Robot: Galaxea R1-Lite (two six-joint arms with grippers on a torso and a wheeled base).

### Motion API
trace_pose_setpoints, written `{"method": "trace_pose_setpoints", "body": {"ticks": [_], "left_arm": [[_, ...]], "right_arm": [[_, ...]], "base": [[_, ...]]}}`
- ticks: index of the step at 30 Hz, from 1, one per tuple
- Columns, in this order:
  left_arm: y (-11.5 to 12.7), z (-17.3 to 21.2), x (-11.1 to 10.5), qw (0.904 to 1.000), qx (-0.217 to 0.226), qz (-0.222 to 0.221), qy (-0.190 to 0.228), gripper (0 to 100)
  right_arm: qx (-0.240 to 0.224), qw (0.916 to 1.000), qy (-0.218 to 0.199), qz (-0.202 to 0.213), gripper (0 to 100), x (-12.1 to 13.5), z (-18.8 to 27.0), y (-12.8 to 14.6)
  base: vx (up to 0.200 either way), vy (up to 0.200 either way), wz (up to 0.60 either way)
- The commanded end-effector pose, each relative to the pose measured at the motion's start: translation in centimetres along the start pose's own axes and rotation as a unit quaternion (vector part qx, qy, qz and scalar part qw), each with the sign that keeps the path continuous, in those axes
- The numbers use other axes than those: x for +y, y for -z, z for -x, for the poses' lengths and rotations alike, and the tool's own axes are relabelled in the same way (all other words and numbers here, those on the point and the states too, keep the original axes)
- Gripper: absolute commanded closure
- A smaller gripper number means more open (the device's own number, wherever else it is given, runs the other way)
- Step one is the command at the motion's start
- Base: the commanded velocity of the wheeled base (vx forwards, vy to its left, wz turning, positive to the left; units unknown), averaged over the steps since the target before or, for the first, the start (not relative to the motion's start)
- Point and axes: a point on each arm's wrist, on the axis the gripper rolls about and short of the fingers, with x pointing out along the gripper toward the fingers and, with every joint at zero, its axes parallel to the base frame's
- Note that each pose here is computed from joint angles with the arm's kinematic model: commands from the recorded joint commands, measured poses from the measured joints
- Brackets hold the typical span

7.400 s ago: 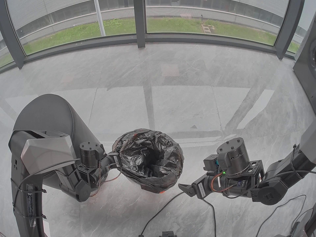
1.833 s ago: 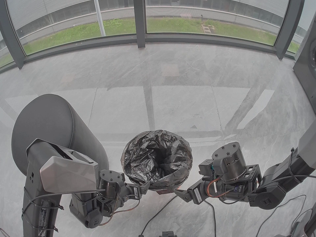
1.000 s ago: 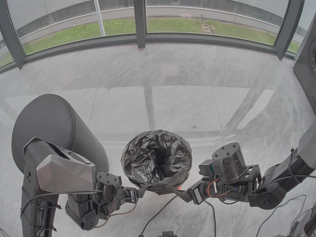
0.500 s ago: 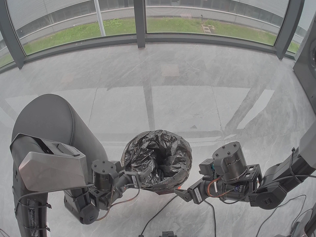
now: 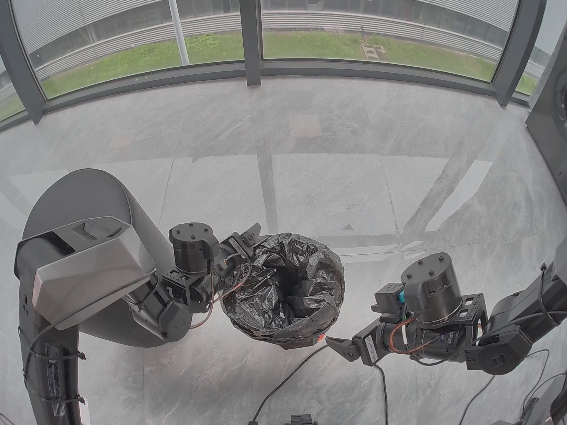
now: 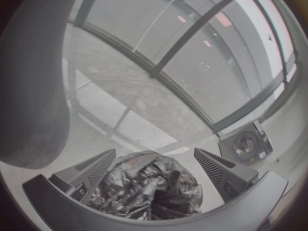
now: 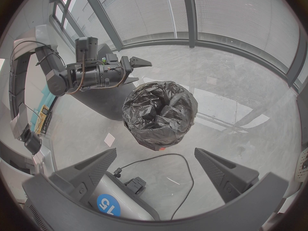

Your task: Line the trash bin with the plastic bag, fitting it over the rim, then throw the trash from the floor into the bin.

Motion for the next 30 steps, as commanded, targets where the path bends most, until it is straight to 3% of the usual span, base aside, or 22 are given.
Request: {"method": "trace_pose_setpoints", "body": {"ticks": [1,5,14,21,26,30], "left_arm": [[-3.3,-0.8,0.6,0.9975,-0.022,0.056,-0.036,0],[-3.5,-0.8,0.4,0.9938,-0.006,0.097,-0.053,0],[-4.1,-1.5,-1.0,0.9892,0.000,0.137,-0.052,0],[-4.0,0.0,-3.3,0.9768,0.040,0.199,-0.069,0],[-3.3,0.6,-3.1,0.9699,0.073,0.205,-0.108,0],[-3.1,0.5,-2.7,0.9683,0.084,0.205,-0.116,0]], "right_arm": [[-0.014,0.9997,0.014,-0.014,0,-1.4,2.0,0.1],[-0.020,0.9994,0.018,-0.019,0,-1.8,2.4,-0.1],[-0.019,0.9994,0.019,-0.021,0,-2.1,3.8,0.7],[-0.020,0.9987,0.034,-0.032,0,-3.1,4.7,1.1],[-0.023,0.9986,0.035,-0.033,0,-3.2,5.2,1.3],[-0.021,0.9983,0.041,-0.037,0,-3.6,5.9,1.9]], "base": [[0.000,0.000,0.00],[0.000,0.000,0.00],[0.000,0.000,0.00],[0.000,0.000,0.00],[0.000,0.000,0.00],[0.000,0.000,0.00]]}}
